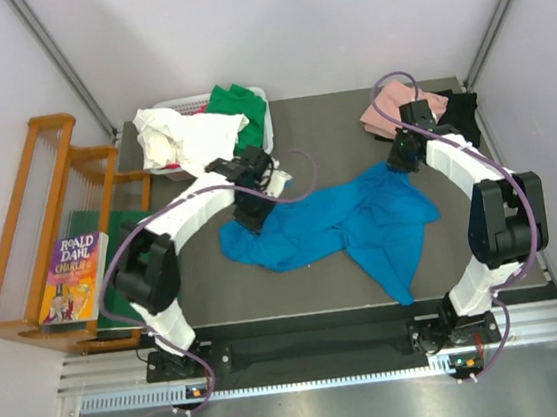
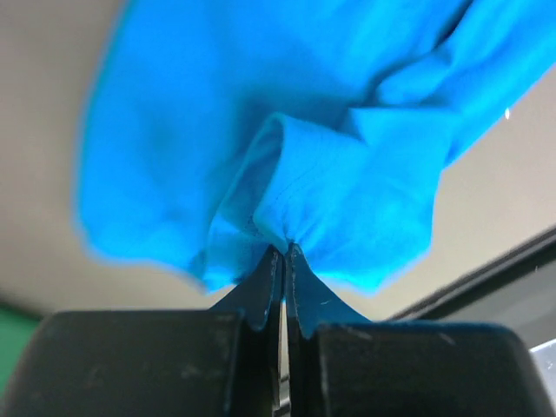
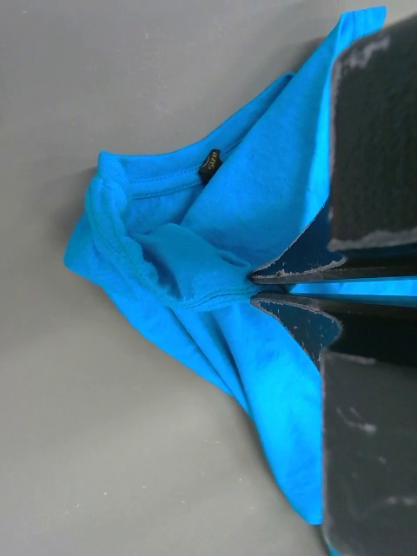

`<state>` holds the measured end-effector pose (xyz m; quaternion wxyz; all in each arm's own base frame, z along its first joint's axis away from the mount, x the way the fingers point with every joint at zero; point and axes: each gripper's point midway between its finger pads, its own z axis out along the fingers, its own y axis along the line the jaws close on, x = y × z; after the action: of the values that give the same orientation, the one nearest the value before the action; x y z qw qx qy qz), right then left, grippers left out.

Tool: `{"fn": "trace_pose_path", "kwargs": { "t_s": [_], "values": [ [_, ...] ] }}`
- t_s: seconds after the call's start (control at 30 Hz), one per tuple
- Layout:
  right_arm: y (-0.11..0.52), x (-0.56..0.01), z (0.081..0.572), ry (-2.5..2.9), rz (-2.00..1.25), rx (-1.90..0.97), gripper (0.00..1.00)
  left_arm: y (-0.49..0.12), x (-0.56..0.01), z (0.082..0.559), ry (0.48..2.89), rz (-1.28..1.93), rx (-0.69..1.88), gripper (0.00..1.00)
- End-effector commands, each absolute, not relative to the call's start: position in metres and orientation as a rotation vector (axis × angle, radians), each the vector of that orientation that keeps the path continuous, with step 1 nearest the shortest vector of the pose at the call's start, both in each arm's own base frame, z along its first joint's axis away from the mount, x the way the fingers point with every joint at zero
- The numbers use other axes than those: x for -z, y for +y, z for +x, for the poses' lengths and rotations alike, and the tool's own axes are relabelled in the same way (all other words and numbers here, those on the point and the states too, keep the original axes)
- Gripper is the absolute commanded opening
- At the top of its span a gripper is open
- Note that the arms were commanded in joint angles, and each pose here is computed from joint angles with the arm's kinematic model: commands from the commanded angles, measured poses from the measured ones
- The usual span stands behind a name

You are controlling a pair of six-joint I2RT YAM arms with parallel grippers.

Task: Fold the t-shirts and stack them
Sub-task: Flatten the tshirt out

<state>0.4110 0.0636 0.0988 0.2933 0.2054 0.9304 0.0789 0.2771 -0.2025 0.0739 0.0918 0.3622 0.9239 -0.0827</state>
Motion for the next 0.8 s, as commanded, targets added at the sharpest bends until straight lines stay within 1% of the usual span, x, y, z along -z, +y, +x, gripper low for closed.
{"fn": "trace_pose_path", "kwargs": {
  "t_s": [0.0,0.1,0.13,0.2,0.23,0.3,0.33,0.37,0.47,0.5,0.6,0.67,0.7,0.77],
  "values": [
    [0.063,-0.129,0.427,2.391,0.527,-0.233,0.00,-0.164,-0.154,0.271,2.607,1.075,0.193,0.00],
    [0.061,-0.131,0.428,2.387,0.536,-0.238,0.00,-0.141,-0.172,0.250,2.557,1.153,0.131,0.03],
    [0.060,-0.132,0.429,2.383,0.538,-0.240,0.00,-0.130,-0.168,0.234,2.594,1.196,0.117,0.04],
    [0.058,-0.132,0.430,2.381,0.546,-0.237,0.00,-0.116,-0.176,0.212,2.578,1.271,0.114,0.06],
    [0.056,-0.131,0.430,2.381,0.554,-0.235,0.00,-0.105,-0.171,0.195,2.623,1.313,0.104,0.07],
    [0.055,-0.131,0.432,2.380,0.557,-0.241,0.00,-0.094,-0.172,0.170,2.633,1.418,0.135,0.17],
    [0.054,-0.132,0.432,2.379,0.564,-0.240,0.00,-0.084,-0.167,0.152,2.697,1.471,0.142,0.21],
    [0.054,-0.132,0.432,2.380,0.565,-0.244,0.00,-0.079,-0.165,0.148,2.708,1.478,0.128,0.31],
    [0.055,-0.133,0.433,2.378,0.572,-0.252,0.00,-0.073,-0.156,0.141,2.730,1.528,0.111,0.48],
    [0.055,-0.135,0.434,2.373,0.572,-0.256,0.00,-0.073,-0.155,0.144,2.733,1.522,0.106,0.57],
    [0.055,-0.139,0.434,2.367,0.573,-0.258,0.00,-0.085,-0.152,0.165,2.708,1.478,0.094,0.65],
    [0.055,-0.139,0.433,2.368,0.571,-0.258,0.00,-0.093,-0.150,0.189,2.685,1.422,0.050,0.65],
    [0.055,-0.138,0.433,2.369,0.570,-0.256,0.00,-0.104,-0.153,0.208,2.636,1.351,0.045,0.65],
    [0.055,-0.138,0.432,2.372,0.571,-0.254,0.00,-0.109,-0.147,0.235,2.614,1.277,-0.034,0.64]
  ]
}}
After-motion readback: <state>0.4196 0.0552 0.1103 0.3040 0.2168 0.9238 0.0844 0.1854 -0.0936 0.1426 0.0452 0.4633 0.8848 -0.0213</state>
